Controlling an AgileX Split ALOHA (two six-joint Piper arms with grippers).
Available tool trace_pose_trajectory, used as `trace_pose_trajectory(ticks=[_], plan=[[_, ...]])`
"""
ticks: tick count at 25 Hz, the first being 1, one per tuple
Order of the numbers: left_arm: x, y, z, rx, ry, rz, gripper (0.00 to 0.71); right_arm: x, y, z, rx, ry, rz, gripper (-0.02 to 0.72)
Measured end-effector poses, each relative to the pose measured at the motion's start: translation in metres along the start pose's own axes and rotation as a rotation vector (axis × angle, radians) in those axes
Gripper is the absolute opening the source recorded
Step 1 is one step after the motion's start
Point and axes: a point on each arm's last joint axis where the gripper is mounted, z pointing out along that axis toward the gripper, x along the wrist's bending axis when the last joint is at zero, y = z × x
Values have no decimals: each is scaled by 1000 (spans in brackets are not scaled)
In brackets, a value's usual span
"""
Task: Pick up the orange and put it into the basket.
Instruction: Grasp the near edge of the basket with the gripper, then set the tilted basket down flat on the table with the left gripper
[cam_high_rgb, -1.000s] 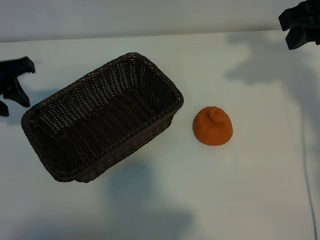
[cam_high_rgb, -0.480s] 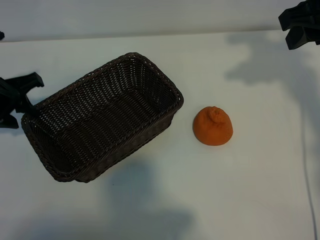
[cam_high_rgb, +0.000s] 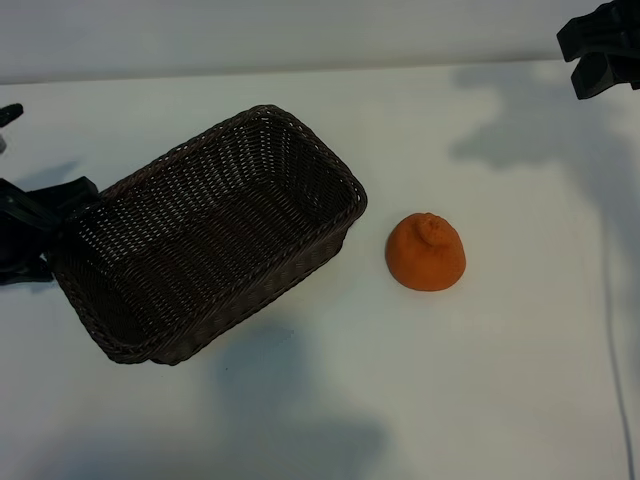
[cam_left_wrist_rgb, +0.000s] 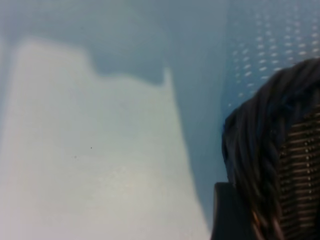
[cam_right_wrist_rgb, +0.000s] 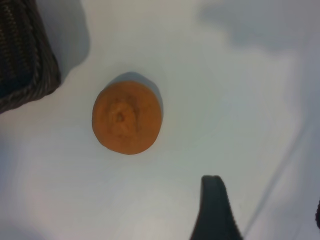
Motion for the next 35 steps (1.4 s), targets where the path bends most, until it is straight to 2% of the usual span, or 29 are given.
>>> trace_pose_trajectory(ticks=[14,16,17,19,27,35], plan=[[1,3,46,116,11,-87,441,0,0,0,0,0,0,468],[1,2,49,132,19,-88,400,0,0,0,0,0,0,468],[2,2,50,140,21,-81,343,0,0,0,0,0,0,468],[1,0,51,156,19,-68,182,0,0,0,0,0,0,468],[0,-3,50,196,3,-53,176,0,0,0,0,0,0,468],[-8,-3,44,255,-57,-8,172,0,0,0,0,0,0,468]])
